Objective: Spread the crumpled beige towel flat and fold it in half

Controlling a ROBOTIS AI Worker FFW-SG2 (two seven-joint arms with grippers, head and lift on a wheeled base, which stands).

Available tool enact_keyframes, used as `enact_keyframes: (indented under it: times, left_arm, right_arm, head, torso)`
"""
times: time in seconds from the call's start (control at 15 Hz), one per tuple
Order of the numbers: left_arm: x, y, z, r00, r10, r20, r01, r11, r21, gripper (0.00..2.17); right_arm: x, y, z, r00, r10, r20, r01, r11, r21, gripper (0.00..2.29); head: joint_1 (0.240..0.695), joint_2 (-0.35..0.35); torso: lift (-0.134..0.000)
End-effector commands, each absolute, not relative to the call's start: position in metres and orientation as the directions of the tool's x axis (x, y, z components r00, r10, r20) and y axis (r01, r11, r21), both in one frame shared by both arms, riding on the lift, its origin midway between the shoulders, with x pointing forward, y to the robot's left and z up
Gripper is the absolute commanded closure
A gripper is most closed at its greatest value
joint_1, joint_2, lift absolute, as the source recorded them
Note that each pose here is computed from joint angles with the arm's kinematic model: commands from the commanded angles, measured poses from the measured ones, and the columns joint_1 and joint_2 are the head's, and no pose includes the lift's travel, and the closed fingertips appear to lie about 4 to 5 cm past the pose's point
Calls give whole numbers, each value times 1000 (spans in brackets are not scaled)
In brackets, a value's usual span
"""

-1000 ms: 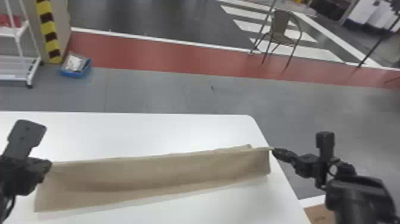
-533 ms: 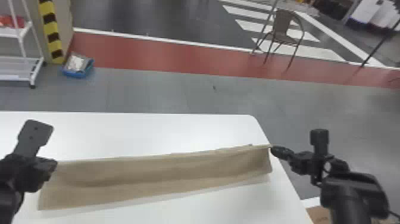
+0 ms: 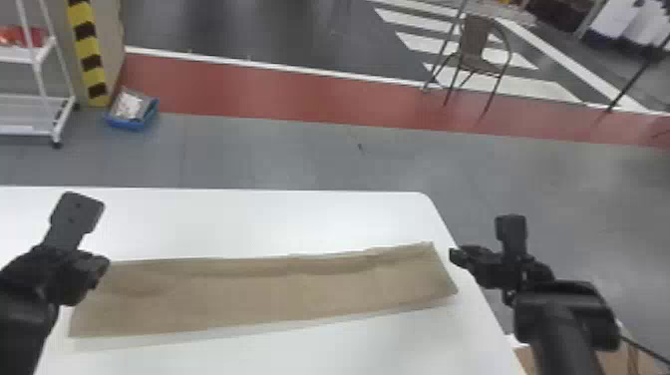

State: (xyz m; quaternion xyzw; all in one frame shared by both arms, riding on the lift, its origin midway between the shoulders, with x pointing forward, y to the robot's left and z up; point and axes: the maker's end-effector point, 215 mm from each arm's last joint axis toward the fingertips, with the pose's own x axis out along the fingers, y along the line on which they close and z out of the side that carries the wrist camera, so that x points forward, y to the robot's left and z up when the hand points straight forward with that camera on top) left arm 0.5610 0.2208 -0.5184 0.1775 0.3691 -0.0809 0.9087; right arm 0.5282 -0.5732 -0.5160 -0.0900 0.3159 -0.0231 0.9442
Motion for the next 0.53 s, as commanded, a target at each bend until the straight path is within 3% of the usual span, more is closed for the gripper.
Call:
enact_keyframes:
  times: [0.0,0.07,0.47]
  left_arm:
    - [563,222,-519,715,-14,-699,277,924,265,468]
    - [565,223,-518,718,-12,-696,274,924,268,248]
    - [547,241,-509,755,3,-655,224,939,262,140]
  right_arm:
    - [540,-575,-513,813,-151,-562,35,977,-212,12]
    - [547,-578,-509,822,-172,-543,58,974,-220,49]
    - [527,-551,-507,835,-89,-542,-25,980,-200,49]
  head:
    - [695,-342]
    - [695,-343]
    - [695,-311]
  torso:
    - [0]
    - [0]
    - [0]
